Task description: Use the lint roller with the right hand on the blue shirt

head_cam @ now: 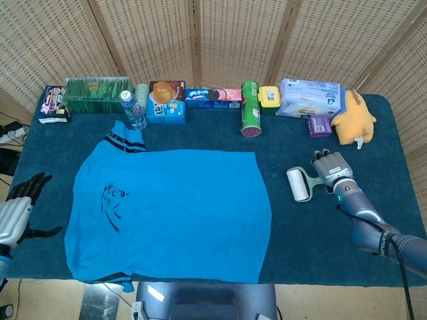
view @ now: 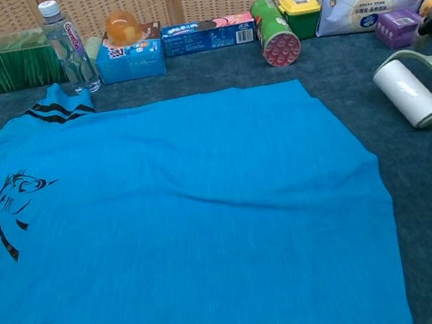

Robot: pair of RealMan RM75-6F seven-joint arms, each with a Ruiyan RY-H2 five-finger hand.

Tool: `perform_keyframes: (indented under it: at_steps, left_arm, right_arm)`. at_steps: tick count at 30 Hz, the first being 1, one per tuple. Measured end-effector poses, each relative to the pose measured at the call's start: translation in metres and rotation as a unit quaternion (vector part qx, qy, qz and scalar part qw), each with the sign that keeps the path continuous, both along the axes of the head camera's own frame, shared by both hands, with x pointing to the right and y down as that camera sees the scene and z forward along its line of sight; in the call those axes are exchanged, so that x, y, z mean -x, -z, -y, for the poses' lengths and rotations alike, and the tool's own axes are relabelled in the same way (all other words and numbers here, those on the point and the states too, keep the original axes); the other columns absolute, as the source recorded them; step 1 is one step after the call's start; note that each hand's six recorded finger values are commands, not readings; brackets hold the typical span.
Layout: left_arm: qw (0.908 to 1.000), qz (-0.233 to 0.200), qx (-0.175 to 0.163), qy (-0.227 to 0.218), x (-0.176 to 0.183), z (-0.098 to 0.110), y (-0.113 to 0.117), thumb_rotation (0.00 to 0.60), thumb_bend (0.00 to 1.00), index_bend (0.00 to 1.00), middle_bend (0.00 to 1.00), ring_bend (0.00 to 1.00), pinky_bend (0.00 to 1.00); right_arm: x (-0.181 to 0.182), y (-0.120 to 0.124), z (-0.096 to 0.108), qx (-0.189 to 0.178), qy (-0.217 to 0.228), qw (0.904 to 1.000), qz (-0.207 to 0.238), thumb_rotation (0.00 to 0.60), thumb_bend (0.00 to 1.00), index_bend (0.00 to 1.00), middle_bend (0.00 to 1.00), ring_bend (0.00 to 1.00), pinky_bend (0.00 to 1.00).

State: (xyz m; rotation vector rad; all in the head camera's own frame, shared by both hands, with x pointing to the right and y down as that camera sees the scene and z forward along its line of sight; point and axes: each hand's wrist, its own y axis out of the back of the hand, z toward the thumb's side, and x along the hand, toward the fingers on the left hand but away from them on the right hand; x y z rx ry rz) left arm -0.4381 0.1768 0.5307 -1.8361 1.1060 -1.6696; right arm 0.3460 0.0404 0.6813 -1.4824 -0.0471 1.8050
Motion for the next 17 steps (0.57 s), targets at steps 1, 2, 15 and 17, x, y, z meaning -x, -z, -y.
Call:
perform_keyframes:
  at_steps: [1, 2, 15, 17]
  left_arm:
    - [1.0, 0.0, 0.0, 0.0, 0.0, 0.0, 0.0, 0.6, 0.08, 0.0, 0.0, 0.0, 0.02]
    - [1.0, -0.001, 0.0, 0.0, 0.0, 0.0, 0.0, 0.6, 0.08, 0.0, 0.0, 0.0, 0.02]
    - [1.0, -0.007, -0.004, 0.0, -0.002, 0.001, 0.001, 0.6, 0.08, 0.0, 0.0, 0.0, 0.02]
    - [0.9999, -0.008, -0.006, 0.001, -0.002, 0.002, 0.001, 0.6, 0.08, 0.0, 0.0, 0.0, 0.02]
  right_arm:
    - [-0.001, 0.001, 0.001, -0.004, 0.0, 1.0, -0.002, 0.6, 0.04, 0.04, 0.0, 0.0, 0.14]
    - [-0.002, 0.003, 0.002, -0.007, 0.001, 1.0, -0.004, 0.6, 0.02, 0.04, 0.0, 0.0, 0.13]
    - [-0.014, 0.033, 0.006, -0.046, -0.005, 0.9987, -0.02, 0.6, 0.0, 0.0, 0.0, 0.0, 0.08]
    - [-0.016, 0.042, 0.005, -0.056, -0.013, 0.9983, -0.015, 0.6, 0.0, 0.0, 0.0, 0.0, 0.08]
